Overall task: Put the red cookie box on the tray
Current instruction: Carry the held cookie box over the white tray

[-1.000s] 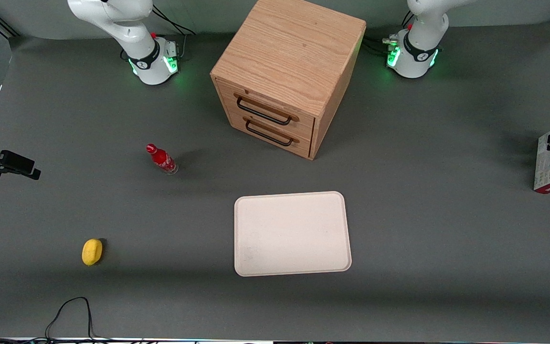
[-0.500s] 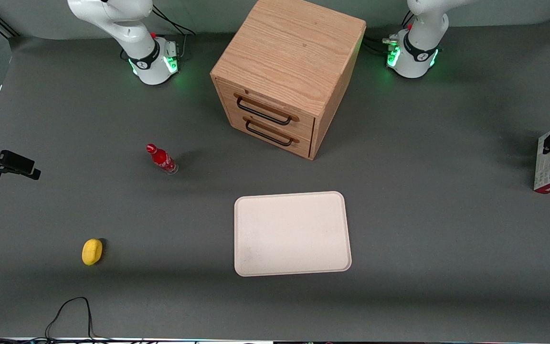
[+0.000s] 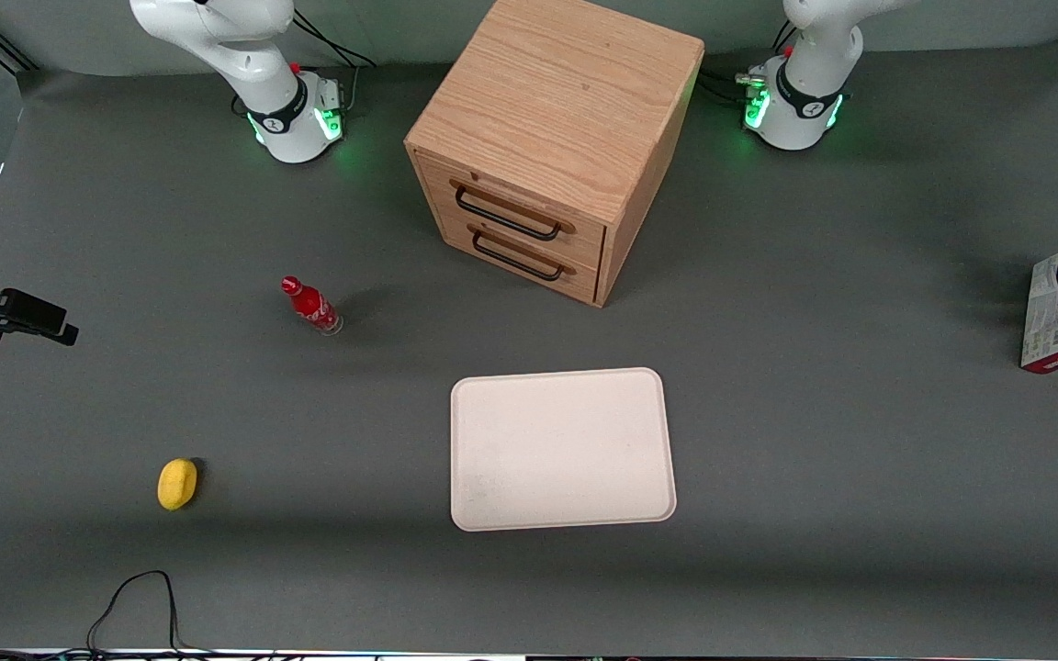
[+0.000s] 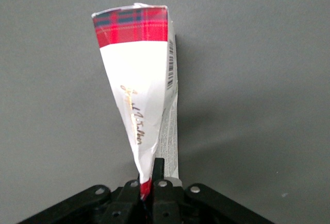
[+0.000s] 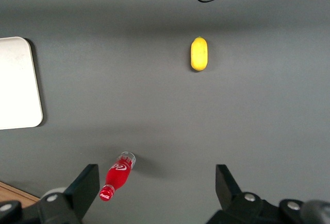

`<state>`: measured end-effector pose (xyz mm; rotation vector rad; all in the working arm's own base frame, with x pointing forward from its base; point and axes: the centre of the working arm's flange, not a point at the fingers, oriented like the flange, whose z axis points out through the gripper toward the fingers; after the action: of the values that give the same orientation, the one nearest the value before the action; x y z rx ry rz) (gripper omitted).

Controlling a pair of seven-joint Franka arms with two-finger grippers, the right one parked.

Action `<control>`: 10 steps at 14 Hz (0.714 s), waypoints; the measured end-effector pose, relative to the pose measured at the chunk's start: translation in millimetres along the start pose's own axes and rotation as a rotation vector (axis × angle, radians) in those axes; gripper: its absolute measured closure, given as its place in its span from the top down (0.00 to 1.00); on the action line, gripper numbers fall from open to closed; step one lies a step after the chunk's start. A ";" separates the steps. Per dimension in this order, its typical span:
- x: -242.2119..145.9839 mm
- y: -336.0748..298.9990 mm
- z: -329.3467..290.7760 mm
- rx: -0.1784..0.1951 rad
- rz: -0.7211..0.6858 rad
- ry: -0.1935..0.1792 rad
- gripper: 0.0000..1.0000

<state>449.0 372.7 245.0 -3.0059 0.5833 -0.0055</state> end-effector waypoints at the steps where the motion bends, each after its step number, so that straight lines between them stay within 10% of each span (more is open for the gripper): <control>1: 4.4 -2.2 -4.5 -0.003 0.003 0.003 0.03; 10: 146.6 9.2 -198.4 -0.105 -0.012 0.041 0.03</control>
<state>577.8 294.1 440.3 -3.1179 0.5872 -0.0377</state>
